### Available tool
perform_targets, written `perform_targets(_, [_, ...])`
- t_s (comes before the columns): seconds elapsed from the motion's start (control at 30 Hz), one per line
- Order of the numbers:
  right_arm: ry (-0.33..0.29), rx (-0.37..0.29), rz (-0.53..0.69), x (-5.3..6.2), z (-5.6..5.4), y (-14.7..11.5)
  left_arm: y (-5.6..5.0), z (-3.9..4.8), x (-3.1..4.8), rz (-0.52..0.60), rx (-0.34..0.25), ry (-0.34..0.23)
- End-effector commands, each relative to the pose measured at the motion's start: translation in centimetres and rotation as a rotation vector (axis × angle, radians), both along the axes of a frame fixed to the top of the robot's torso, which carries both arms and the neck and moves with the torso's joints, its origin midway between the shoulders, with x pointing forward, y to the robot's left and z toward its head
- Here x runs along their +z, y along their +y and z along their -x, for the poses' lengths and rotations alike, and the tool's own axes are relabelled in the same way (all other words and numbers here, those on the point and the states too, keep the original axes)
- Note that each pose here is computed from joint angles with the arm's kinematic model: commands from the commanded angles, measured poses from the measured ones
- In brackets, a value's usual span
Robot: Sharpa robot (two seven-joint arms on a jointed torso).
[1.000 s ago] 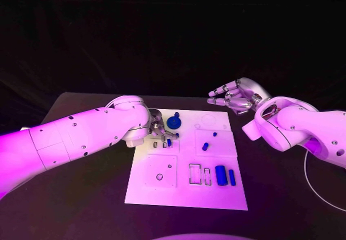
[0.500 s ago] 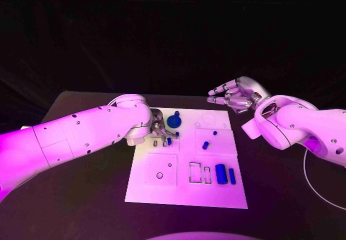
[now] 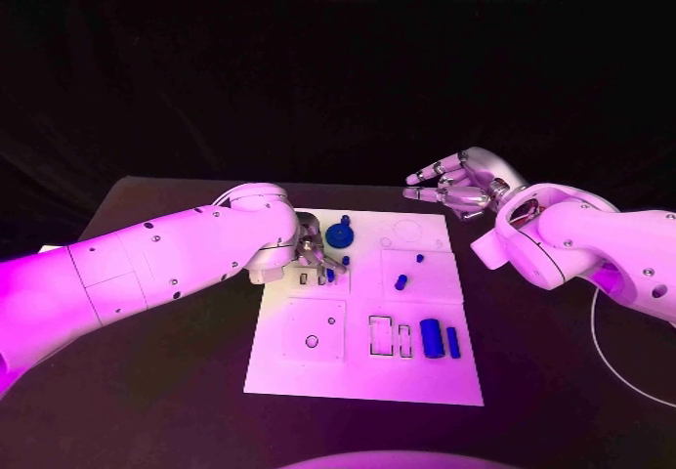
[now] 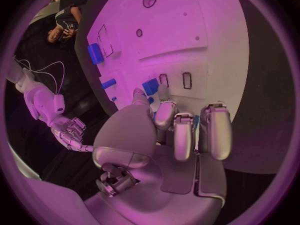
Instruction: Assemble the parts on the task board
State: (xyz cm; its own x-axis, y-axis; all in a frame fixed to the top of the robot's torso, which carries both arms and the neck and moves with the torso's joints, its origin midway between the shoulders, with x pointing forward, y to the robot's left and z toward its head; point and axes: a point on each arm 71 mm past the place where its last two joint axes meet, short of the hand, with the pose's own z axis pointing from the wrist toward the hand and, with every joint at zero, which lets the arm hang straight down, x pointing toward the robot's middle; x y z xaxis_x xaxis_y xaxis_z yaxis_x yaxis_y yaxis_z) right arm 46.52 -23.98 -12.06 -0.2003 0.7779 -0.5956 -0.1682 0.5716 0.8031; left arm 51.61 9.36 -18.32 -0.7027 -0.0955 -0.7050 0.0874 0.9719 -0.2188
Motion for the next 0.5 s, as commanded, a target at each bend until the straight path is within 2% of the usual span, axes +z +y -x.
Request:
perform_targets(0.03, [0.002,0.010,0.011,-0.06,-0.07,0.12,0.17,0.15,-0.19,-0.049,0.022,0.021])
perform_targets(0.5, [0.003,0.009,0.014,-0.16,-0.30,0.15,0.14,0.25,-0.24,-0.051,0.017,0.026])
